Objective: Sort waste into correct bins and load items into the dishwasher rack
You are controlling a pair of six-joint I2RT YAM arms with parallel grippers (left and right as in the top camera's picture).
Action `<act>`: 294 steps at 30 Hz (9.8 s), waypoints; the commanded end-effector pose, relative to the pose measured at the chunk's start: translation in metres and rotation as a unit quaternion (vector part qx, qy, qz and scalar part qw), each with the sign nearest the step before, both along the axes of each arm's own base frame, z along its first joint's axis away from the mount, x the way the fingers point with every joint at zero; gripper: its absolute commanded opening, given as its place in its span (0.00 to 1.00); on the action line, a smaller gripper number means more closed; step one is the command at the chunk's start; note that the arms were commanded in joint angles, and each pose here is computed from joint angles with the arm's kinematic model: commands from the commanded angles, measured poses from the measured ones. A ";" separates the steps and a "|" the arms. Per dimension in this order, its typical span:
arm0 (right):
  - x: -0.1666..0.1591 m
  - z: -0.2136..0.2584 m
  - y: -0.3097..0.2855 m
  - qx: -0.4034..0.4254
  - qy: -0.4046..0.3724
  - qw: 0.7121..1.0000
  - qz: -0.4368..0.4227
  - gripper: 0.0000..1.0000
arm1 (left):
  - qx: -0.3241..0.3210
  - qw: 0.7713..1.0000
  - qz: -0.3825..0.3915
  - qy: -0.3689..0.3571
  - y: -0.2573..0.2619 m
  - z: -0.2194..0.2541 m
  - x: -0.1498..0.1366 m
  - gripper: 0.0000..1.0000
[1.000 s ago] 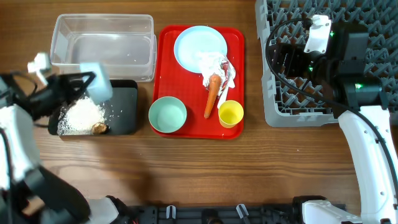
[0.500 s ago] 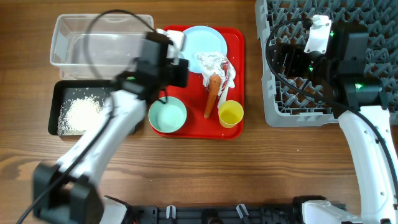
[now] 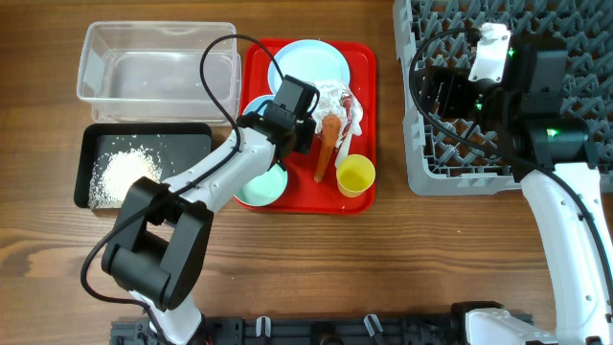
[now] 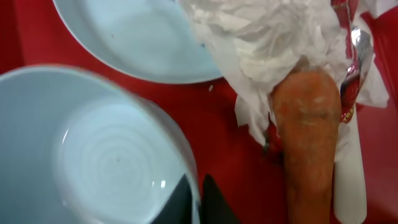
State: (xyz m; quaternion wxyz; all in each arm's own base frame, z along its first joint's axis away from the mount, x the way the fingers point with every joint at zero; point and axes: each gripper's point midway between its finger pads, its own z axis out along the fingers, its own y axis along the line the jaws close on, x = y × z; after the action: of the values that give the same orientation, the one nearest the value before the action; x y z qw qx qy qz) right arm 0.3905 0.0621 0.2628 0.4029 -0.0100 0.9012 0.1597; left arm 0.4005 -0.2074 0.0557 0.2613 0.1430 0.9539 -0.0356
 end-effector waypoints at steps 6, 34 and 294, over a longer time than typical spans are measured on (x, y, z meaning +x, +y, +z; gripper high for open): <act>0.003 0.006 -0.004 -0.009 -0.009 1.000 -0.003 1.00 | 0.013 1.000 0.010 0.008 0.006 0.001 -0.005 0.40; 0.002 0.006 -0.004 -0.008 -0.007 1.000 -0.004 1.00 | -0.058 0.986 -0.096 -0.123 -0.069 0.115 -0.012 0.88; -0.006 -0.005 -0.009 -0.019 0.022 0.999 -0.014 1.00 | 0.049 0.976 -0.209 -0.030 -0.054 -0.024 0.072 0.77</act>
State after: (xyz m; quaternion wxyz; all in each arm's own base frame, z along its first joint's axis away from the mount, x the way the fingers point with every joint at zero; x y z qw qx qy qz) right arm 0.3809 0.0566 0.2500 0.3749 -0.0008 0.9158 0.1442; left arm 0.4672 -0.2687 0.0383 0.2707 0.3562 0.8929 -0.0505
